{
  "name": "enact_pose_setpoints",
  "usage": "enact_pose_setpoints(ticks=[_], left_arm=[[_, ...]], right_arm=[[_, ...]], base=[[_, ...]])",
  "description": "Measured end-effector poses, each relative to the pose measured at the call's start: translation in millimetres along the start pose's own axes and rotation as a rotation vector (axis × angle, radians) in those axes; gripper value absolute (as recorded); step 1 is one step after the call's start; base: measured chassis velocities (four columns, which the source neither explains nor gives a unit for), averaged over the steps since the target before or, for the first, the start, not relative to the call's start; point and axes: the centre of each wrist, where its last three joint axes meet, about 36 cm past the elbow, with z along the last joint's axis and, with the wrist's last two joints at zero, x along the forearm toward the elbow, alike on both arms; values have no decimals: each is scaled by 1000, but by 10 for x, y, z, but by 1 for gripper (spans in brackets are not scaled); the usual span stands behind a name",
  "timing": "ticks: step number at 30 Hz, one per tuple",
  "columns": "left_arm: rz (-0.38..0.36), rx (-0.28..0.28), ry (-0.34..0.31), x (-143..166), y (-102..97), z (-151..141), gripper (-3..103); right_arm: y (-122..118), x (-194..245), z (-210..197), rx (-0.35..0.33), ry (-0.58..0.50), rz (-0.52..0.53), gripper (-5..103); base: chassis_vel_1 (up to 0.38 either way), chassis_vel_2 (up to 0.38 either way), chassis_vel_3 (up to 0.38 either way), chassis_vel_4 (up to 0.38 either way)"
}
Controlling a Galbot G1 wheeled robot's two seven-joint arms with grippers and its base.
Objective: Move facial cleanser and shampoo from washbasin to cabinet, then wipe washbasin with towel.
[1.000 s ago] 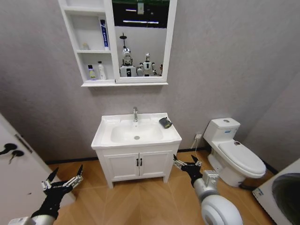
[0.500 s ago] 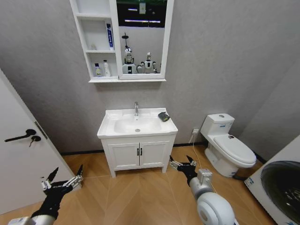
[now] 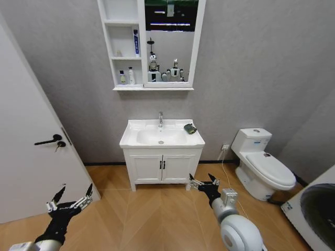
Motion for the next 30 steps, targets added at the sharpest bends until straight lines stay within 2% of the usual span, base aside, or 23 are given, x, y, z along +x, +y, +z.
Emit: enact_pose_setpoints(ticks=[25, 30], left_arm=[[0, 0, 0, 0, 0, 0, 100], [0, 0, 0, 0, 0, 0, 100]], right_arm=[[41, 1, 41, 0, 21, -19, 100], [35, -43, 110, 7, -28, -1, 100]], base=[[124, -104, -95, 121], [61, -85, -51, 72]])
